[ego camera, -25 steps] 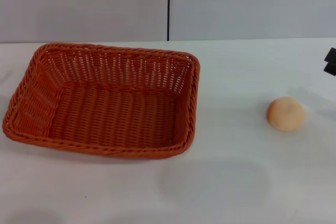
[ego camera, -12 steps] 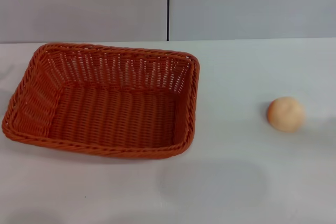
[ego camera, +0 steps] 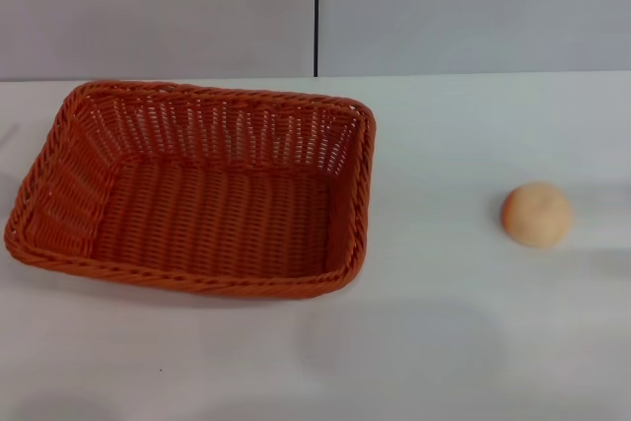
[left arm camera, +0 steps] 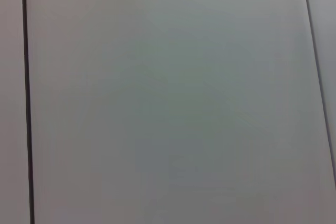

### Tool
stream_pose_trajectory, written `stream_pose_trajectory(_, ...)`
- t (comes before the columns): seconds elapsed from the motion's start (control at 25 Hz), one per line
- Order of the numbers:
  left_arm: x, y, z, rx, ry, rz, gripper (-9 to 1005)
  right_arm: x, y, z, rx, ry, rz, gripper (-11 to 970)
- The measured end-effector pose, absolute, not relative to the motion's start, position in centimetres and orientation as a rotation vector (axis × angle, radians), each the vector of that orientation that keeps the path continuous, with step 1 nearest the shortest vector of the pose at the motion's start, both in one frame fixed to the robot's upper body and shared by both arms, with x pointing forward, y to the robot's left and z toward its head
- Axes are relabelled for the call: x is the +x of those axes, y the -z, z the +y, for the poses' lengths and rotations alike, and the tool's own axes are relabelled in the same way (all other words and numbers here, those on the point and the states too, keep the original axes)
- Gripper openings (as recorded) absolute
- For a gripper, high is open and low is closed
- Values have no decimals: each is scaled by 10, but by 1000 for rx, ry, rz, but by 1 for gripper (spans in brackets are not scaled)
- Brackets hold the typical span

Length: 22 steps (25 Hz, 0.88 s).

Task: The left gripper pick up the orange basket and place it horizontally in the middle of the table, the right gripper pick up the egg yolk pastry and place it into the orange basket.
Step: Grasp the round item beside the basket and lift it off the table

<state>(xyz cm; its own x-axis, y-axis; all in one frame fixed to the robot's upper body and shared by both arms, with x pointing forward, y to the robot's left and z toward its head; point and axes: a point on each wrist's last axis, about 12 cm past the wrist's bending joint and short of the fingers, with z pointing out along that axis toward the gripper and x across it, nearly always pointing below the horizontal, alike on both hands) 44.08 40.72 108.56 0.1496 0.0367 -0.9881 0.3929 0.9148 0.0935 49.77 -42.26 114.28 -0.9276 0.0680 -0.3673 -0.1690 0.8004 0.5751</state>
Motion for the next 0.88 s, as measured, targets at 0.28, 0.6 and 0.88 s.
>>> stream_pose_trajectory(0.28,434,-1071,402,364,251,1423,678,540,-1163,-391,-190,-955,2615,726)
stream_pose_trajectory(0.6,428,-1062,400,354,234,1438,679,563,-1170,-351,-261,-1043,2625,724)
stream_pose_trajectory(0.88,428,-1062,400,354,232,1437,679,564,-1153,-343,-220,-1028,2687,723)
